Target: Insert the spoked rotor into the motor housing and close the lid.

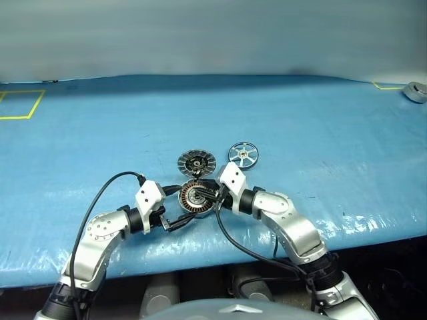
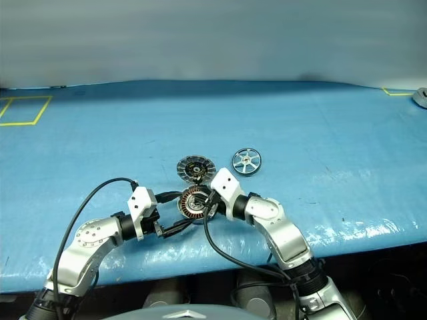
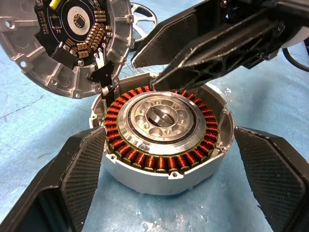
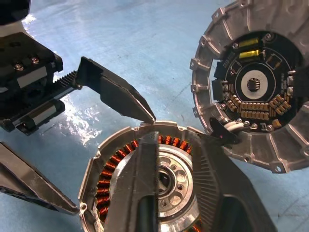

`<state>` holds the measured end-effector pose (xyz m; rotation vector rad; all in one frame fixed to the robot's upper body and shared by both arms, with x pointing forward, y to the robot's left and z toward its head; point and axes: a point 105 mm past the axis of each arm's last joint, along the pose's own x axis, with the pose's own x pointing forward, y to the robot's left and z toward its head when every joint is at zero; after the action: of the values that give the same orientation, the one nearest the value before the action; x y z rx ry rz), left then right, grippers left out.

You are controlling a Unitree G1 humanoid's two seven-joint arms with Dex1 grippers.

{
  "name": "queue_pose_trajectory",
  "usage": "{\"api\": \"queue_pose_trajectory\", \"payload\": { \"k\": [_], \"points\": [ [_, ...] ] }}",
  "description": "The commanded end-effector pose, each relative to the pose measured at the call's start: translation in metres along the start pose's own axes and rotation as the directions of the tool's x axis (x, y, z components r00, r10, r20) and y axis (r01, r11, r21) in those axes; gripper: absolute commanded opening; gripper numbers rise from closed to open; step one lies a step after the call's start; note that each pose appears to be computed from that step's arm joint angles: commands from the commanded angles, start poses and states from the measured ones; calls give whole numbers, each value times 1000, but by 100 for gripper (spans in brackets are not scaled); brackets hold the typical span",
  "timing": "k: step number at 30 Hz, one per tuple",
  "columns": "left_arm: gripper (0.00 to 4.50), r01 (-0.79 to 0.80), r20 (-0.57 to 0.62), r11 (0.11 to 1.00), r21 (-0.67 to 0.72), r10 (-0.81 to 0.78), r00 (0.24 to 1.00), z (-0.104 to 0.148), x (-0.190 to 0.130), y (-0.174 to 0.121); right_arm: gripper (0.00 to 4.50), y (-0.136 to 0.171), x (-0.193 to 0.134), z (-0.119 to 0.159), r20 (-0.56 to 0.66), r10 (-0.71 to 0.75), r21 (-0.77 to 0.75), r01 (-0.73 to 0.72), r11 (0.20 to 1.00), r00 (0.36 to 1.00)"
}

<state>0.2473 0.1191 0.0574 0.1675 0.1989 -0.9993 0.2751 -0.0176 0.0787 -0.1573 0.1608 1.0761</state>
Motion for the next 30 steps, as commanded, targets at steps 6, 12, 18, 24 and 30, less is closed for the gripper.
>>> {"api": "queue_pose_trajectory", "payload": {
  "k": [6, 12, 18, 24, 30],
  "points": [
    [450, 2, 21, 1000, 24, -3, 1000, 6, 0, 1, 2, 1, 7, -1, 15, -19, -12, 19, 1000, 1000],
    [450, 2, 24, 1000, 22, -3, 1000, 6, 1, 0, 2, 2, 9, -11, -39, -23, -35, 22, 999, 999],
    [450, 0, 19, 1000, 20, 0, 1000, 5, 1, 1, 2, 11, 16, -18, -82, 7, -72, -13, 997, 997],
    [450, 4, 21, 1000, 19, -4, 1000, 5, 2, 0, 2, 3, 20, -32, -148, -32, -114, 15, 993, 989],
    [450, 2, 14, 1000, 15, -2, 1000, 3, 0, 0, 2, 19, 20, -30, -142, 56, -181, -81, 980, 988]
  ]
}}
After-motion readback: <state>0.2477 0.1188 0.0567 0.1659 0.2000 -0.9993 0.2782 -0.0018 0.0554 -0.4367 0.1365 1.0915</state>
